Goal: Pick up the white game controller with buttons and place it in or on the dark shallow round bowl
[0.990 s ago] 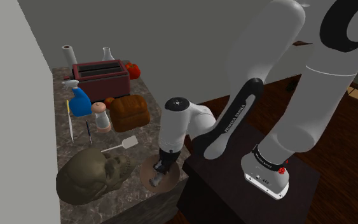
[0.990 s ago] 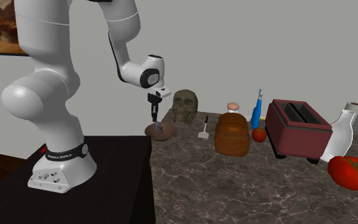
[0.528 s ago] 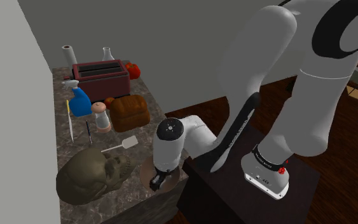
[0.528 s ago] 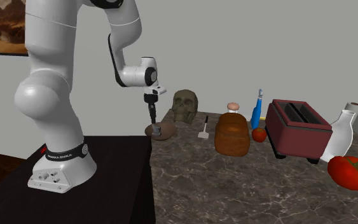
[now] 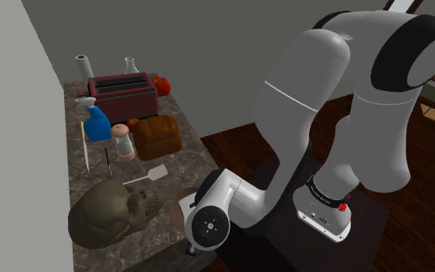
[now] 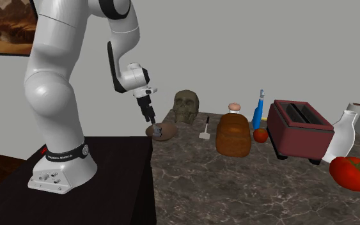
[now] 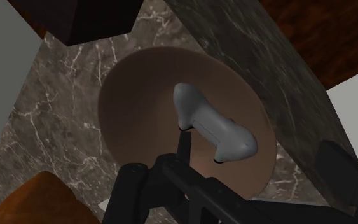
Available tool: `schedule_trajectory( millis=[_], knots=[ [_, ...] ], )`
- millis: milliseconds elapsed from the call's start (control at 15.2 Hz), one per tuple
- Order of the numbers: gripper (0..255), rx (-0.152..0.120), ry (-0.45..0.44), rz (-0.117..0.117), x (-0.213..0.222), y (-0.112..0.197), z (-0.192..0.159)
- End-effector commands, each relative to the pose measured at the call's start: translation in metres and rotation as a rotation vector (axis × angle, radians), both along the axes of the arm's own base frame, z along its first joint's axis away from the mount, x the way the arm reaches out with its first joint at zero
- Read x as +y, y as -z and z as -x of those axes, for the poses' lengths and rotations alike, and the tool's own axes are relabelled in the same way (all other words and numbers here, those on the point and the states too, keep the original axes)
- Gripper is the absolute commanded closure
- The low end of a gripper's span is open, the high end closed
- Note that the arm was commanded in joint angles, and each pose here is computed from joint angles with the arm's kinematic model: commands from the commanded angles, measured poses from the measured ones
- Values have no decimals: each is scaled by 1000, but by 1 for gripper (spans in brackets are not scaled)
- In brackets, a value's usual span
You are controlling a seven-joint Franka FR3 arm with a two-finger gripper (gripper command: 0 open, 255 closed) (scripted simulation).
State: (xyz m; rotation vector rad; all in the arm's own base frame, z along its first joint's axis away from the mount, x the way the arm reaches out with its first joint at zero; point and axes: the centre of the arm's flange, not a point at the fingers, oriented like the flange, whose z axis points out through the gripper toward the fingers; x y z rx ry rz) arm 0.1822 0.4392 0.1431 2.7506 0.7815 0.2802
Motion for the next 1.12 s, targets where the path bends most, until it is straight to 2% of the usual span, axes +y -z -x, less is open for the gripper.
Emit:
schedule_trajectory(
  millis=[0, 66, 594, 660, 1056],
  knots=[
    [0, -2, -2, 1, -3, 11, -3],
    [0, -2, -2, 1, -5, 18, -5],
    [0, -2, -2, 1, -5, 18, -5],
    [255, -2, -2, 1, -5, 18, -5],
    [255, -2, -2, 1, -4, 18, -5]
  ],
)
